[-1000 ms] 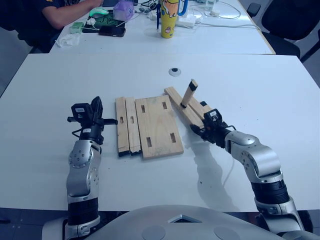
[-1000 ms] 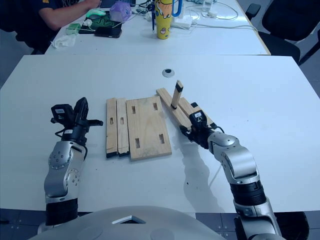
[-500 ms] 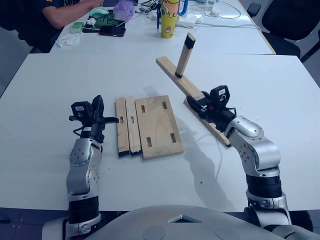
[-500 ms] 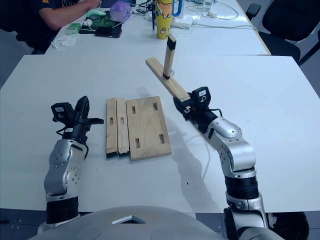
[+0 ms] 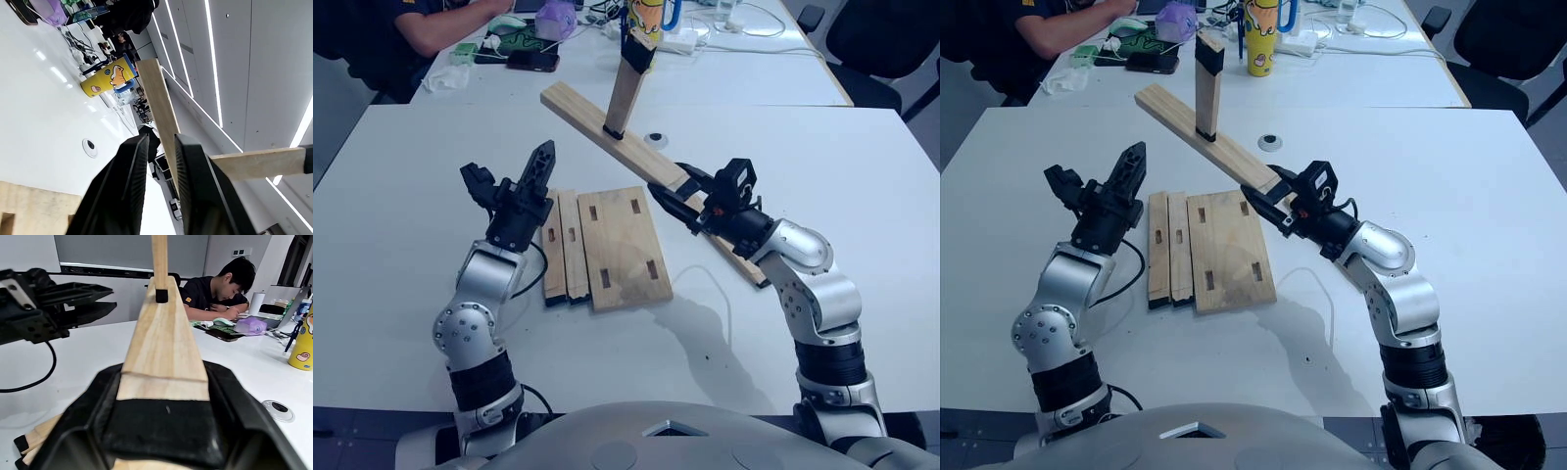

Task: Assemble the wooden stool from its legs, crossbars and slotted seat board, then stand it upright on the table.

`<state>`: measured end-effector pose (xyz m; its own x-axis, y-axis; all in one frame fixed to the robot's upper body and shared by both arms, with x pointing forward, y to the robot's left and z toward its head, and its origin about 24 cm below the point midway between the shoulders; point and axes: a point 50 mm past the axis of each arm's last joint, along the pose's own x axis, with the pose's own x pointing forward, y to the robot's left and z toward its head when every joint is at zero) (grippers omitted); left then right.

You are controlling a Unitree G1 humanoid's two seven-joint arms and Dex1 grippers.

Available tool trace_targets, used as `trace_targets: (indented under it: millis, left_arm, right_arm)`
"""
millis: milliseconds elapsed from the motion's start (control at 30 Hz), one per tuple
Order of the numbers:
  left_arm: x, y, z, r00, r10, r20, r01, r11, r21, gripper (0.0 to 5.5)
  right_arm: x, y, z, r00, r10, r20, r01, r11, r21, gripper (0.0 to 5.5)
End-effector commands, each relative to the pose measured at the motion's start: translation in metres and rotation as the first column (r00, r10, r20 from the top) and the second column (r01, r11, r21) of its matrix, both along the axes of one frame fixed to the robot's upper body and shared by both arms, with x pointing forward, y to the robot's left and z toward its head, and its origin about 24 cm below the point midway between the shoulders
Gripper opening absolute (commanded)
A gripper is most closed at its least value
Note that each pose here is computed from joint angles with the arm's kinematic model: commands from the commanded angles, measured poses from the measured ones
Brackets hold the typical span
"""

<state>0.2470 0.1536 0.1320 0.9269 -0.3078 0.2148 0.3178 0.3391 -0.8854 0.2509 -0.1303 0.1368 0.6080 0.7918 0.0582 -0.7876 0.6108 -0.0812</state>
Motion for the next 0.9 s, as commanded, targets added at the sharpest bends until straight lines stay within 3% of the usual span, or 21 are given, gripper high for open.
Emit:
trace_targets:
  millis: [33, 333, 567, 900]
  left_arm:
    - [0.005, -0.003, 0.011, 0.999, -0.022, 0.026, 0.023, 0.999, -0.028, 0.97]
    - [0.012, -0.002, 0.019, 0.998, -0.031, 0.049, 0.033, 0.998, -0.047, 0.97]
    - [0.017, 0.001, 0.006, 1.0, -0.015, -0.001, 0.015, 0.999, -0.039, 0.97]
    - [0.006, 0.009, 0.037, 0.992, 0.033, 0.118, -0.025, 0.997, -0.072, 0.97]
  right_arm:
    - [-0.004, 0.002, 0.004, 0.998, 0.05, 0.039, -0.049, 0.999, -0.019, 2.08]
    - [-0.007, 0.005, 0.003, 0.993, 0.112, 0.032, -0.111, 0.993, -0.03, 2.08]
    - [-0.007, 0.006, 0.004, 0.992, 0.116, 0.039, -0.115, 0.993, -0.035, 2.08]
    - [-0.004, 0.004, -0.005, 0.998, 0.065, 0.024, -0.063, 0.995, -0.079, 2.08]
